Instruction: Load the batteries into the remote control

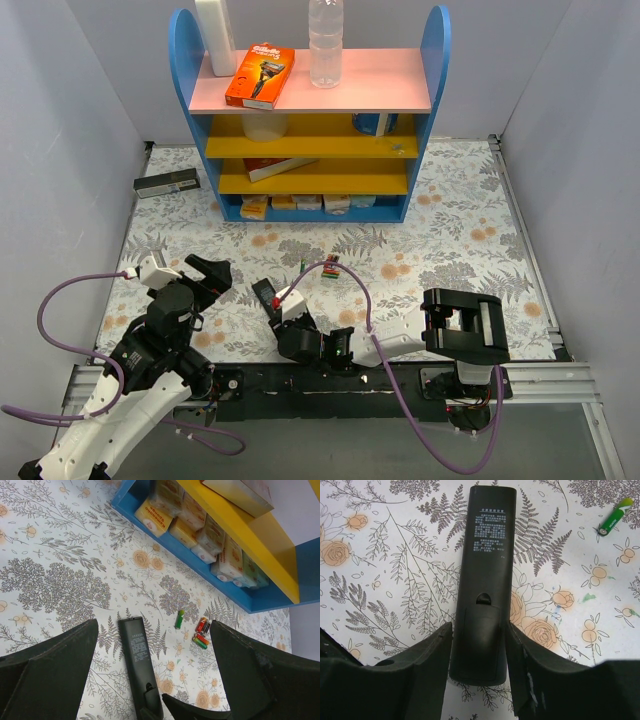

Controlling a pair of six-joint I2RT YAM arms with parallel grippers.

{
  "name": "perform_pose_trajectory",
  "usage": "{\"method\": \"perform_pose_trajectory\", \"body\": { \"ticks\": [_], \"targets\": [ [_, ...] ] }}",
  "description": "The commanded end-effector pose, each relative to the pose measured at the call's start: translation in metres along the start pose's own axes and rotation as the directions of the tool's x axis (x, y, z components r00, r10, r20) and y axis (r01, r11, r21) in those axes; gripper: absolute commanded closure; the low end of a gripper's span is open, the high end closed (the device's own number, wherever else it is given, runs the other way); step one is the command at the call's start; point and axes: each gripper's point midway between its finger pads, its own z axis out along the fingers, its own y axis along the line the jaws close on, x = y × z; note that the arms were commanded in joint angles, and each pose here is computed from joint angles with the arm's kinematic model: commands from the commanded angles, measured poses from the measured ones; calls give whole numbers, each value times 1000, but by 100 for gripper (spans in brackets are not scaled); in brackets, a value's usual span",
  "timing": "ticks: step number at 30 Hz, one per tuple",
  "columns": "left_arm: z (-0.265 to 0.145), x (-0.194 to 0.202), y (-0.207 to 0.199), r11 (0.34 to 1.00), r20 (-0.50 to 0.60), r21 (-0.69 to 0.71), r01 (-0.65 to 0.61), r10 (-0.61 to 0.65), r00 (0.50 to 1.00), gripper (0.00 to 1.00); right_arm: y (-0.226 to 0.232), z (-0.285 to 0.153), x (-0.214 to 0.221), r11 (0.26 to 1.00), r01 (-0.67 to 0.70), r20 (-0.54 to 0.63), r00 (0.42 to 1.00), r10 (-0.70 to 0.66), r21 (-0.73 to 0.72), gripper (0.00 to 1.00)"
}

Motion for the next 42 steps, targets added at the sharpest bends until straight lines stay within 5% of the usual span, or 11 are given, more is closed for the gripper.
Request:
{"method": "perform_pose_trajectory", "body": {
  "ticks": [1,8,12,17,22,27,42],
  "targets": [
    [0,-4,5,1000,25,-20,3,-3,1000,5,8,0,-24,1000,-28,59,998,28,2,43],
    [1,-4,4,1000,22,-21,1,0,1000,5,12,-13,-61,1000,-7,123,992,10,-24,25],
    [0,-4,5,1000,23,-20,2,-2,1000,5,15,-25,-79,998,-3,109,994,10,-65,24],
    [0,-4,5,1000,25,-20,4,-4,1000,5,8,-22,-83,995,-58,-48,997,54,-83,34],
    [-1,-6,6,1000,33,-25,14,-13,999,5,0,-16,-64,996,-32,-237,972,11,-84,64],
    [-2,-8,7,999,42,-25,21,-20,999,5,4,-8,-56,992,-25,-311,950,-16,-127,81],
    [-3,-9,9,999,51,-26,29,-28,998,5,9,16,-12,990,-20,-501,864,-52,-136,92]
  ]
}}
